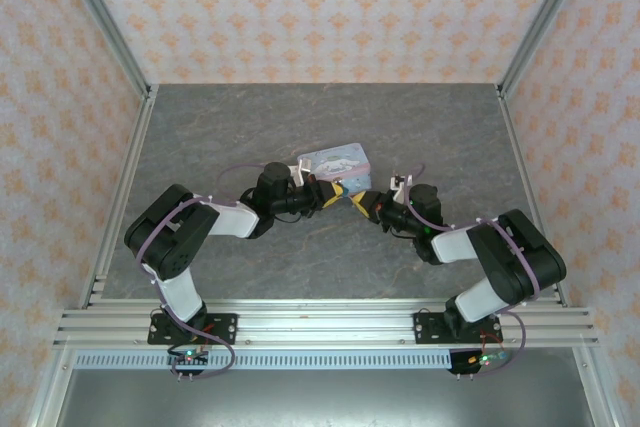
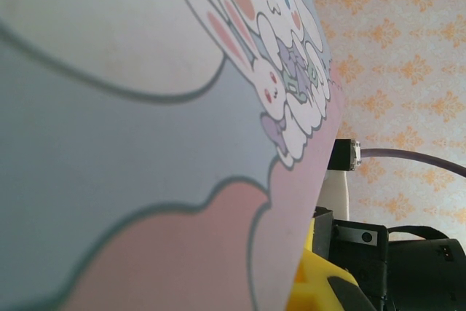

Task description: Unlock a padlock with a key

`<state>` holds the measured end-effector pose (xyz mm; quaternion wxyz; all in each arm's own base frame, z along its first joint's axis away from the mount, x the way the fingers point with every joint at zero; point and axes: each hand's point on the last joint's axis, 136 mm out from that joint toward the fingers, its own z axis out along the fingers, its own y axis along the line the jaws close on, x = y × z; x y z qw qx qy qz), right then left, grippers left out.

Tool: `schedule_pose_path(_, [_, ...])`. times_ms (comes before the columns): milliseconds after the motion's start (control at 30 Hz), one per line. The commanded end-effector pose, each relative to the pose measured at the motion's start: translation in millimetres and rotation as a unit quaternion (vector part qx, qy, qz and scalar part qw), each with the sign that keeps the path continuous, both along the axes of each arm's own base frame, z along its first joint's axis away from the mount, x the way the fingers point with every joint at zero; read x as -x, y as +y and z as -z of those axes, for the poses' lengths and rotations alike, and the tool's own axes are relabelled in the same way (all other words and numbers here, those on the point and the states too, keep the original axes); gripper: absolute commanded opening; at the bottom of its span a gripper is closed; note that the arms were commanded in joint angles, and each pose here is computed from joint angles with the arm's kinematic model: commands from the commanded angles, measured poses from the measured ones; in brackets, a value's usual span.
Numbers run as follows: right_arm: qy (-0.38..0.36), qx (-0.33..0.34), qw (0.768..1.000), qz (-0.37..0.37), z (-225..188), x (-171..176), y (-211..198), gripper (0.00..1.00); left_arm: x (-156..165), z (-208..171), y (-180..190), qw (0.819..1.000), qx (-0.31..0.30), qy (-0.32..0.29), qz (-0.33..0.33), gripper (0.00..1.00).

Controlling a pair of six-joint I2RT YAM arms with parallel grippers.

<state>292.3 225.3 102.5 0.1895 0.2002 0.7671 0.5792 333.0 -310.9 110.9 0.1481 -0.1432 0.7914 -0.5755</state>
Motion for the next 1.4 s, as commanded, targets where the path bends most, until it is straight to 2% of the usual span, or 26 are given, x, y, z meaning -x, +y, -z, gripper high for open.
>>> schedule_pose_path(0, [-0.01,0.011,1.0,0.001,2,-1,-3,0.0,-1,-24,0,0.999,0.018,-0.027,0.006,0.0])
schedule_pose_path(1367, [-0.022,0.001,1.0,0.001,-19,-14,4,0.0,1,-21,0,1.0,0.013,-0.025,0.01,0.0])
